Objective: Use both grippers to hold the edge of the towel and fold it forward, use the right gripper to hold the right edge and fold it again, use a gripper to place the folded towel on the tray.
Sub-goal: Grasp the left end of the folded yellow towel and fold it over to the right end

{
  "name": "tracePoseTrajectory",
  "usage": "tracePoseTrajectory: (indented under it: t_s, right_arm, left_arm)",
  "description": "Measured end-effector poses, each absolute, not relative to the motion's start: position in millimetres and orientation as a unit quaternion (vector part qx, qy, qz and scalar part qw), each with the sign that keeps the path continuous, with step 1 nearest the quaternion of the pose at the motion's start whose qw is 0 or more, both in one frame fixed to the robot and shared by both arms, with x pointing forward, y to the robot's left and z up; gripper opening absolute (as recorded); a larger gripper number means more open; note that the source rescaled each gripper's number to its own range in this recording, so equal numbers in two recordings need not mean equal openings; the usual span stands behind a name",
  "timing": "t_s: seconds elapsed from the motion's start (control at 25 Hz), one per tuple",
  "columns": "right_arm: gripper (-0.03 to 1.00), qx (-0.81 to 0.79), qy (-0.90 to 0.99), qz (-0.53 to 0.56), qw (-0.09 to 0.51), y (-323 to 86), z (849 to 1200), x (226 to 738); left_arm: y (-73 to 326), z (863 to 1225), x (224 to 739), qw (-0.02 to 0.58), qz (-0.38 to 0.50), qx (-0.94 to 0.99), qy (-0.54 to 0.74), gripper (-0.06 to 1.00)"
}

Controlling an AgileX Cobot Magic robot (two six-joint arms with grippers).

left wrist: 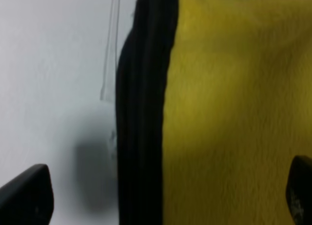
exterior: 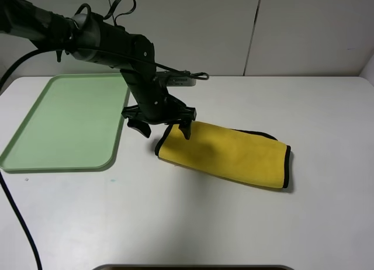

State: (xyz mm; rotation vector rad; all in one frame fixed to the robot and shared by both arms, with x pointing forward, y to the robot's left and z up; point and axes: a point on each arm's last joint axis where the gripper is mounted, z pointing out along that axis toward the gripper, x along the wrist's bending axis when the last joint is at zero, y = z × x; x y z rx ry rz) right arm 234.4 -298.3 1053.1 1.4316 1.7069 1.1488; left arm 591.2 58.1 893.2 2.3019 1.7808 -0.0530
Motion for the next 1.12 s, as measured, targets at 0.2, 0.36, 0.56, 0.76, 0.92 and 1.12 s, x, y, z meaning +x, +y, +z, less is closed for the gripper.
tracePoseTrajectory:
  t_s: [0.2, 0.36, 0.56, 0.76, 0.92, 1.12]
  right_arm:
    - [1.0, 0.543, 0.647, 0.435, 0.312, -298.3, 1053.1, 234.4]
    - [1.0, 0.543, 0.647, 0.435, 0.312, -298.3, 1053.1, 234.4]
    - [1.0, 0.543, 0.647, 0.435, 0.312, -298.3, 1053.1, 234.4]
    - [1.0, 0.543, 0.647, 0.435, 0.312, -298.3, 1053.1, 234.4]
    - [1.0, 0.543, 0.647, 0.435, 0.312, -298.3, 1053.1, 234.4]
    - [1.0, 0.543, 0.647, 0.435, 0.312, -298.3, 1053.1, 234.4]
  left_arm:
    - [57.4, 882.0, 592.2, 0.109, -0.02, 0.785, 0.61, 0.95]
    - [56.6, 875.6, 593.9, 0.112, -0.018, 0.784, 0.611, 0.95]
    - [56.0, 871.7, 595.0, 0.113, -0.018, 0.783, 0.612, 0.94]
    - [55.4, 871.5, 596.2, 0.117, -0.015, 0.783, 0.611, 0.86]
    - [55.3, 870.6, 596.5, 0.118, -0.014, 0.783, 0.611, 0.71]
    - [55.2, 868.4, 596.3, 0.116, -0.016, 0.782, 0.612, 0.42]
